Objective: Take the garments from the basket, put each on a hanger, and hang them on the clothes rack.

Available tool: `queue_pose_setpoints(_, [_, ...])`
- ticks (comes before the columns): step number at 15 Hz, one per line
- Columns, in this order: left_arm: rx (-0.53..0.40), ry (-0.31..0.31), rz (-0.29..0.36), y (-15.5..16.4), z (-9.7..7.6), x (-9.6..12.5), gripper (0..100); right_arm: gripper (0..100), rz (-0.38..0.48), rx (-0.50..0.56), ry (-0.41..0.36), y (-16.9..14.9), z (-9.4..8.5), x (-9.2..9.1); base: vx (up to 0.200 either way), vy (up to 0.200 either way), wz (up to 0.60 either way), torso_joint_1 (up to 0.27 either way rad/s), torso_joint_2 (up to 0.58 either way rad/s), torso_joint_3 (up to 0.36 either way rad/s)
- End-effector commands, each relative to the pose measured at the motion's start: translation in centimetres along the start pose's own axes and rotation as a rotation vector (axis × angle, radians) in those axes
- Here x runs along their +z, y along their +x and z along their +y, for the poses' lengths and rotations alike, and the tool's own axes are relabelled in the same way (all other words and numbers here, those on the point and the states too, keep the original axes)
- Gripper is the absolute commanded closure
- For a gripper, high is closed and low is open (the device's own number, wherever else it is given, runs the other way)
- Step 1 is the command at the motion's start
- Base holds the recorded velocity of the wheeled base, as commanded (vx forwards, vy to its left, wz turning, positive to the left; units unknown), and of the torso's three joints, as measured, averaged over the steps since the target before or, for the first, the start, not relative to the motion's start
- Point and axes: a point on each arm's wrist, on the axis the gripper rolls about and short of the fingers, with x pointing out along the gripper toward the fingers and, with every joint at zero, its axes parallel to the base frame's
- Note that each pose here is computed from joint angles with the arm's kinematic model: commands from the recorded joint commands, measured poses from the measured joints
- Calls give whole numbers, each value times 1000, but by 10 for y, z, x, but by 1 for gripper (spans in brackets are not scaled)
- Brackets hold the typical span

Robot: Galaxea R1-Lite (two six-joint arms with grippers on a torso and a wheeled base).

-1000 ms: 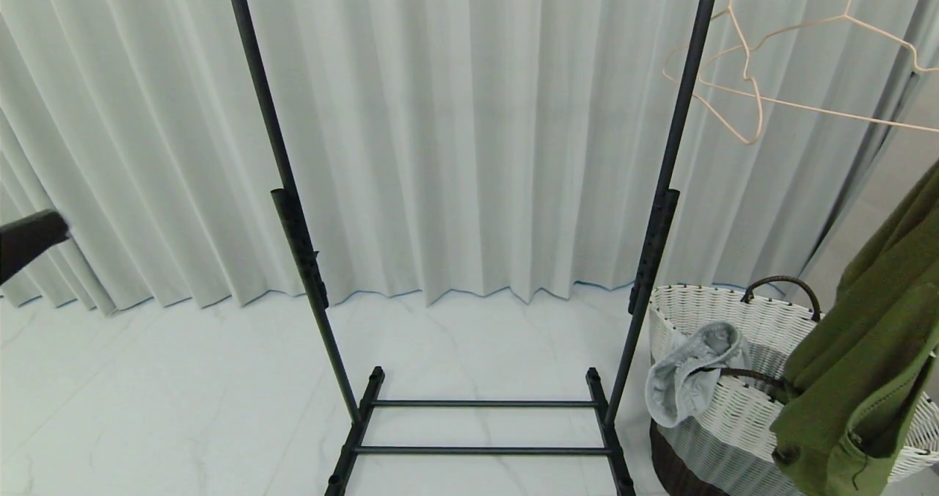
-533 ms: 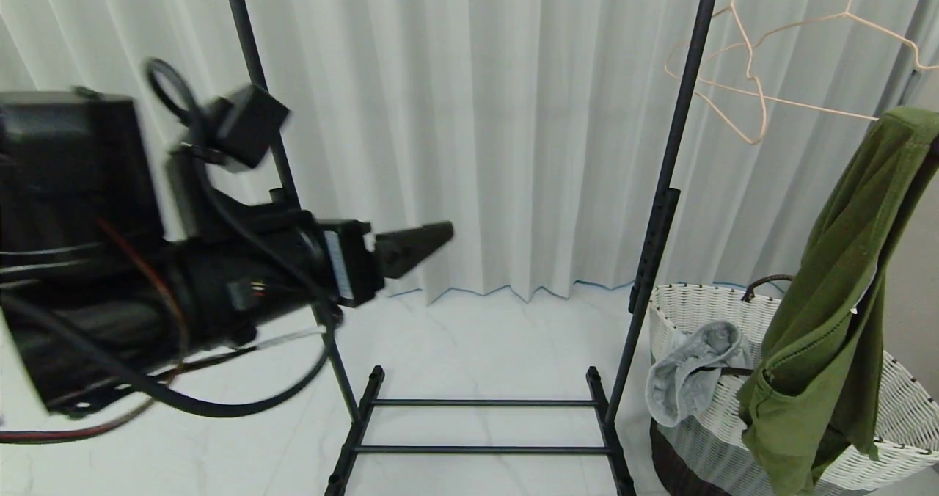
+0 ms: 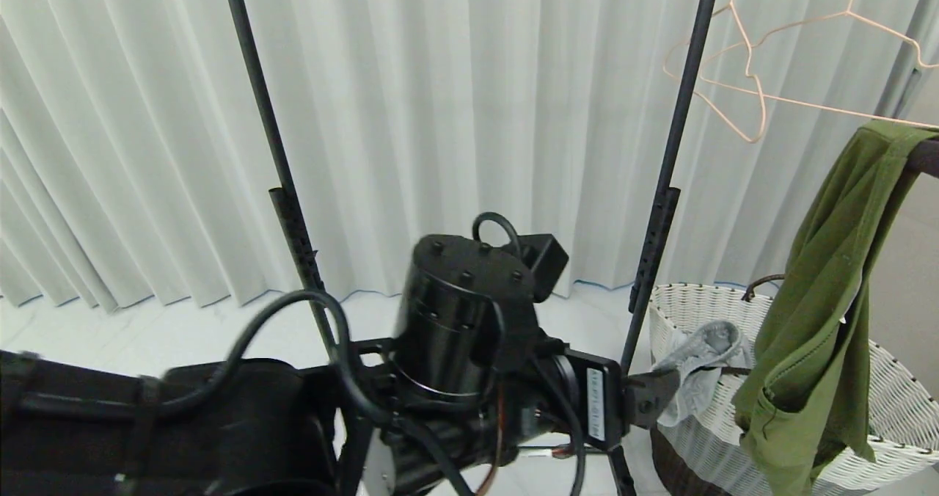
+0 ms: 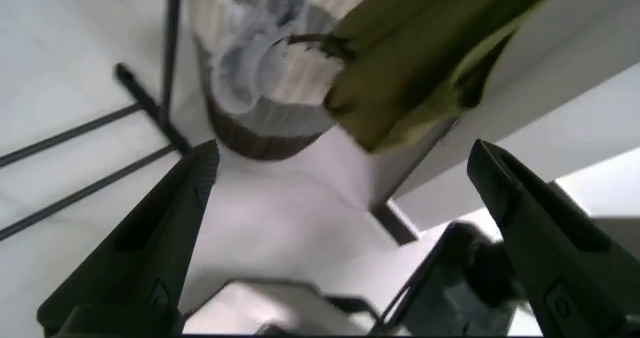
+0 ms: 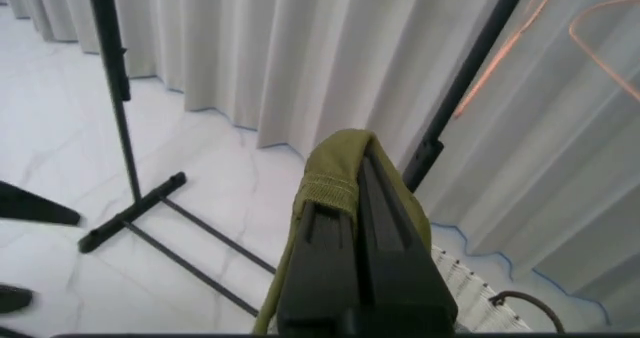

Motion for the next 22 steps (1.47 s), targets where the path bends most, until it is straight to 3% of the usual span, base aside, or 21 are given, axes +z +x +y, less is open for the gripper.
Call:
queue_pose_setpoints(1, [-41,15,53,57,-22,-45,0,100,-4,22,0,-5,5,-2,0,0,0,0,0,0])
queue_pose_setpoints(4, [-99,30,-3,82,-48,-52,0,100,3,62,3,-11,14,-8,0,0,0,0,0,0])
queue_pose_setpoints(7, [-118,26,-60,103,-56,-41,0,100,11,66,20,-13,16,-13,0,0,0,0,0,0])
queue_pose_setpoints(11, [-72,12,-86,131,-34,-33,0,100,3,66,26,-17,17,-12,0,0,0,0,0,0])
queue_pose_setpoints(16, [-2,31,-43,149,-7,-49,0,100,2,68,26,-17,17,-12,0,0,0,0,0,0])
queue_pose_setpoints(22, [12,50,-38,148,-2,-50,0,100,-3,61,21,-18,17,-11,0,0,0,0,0,0])
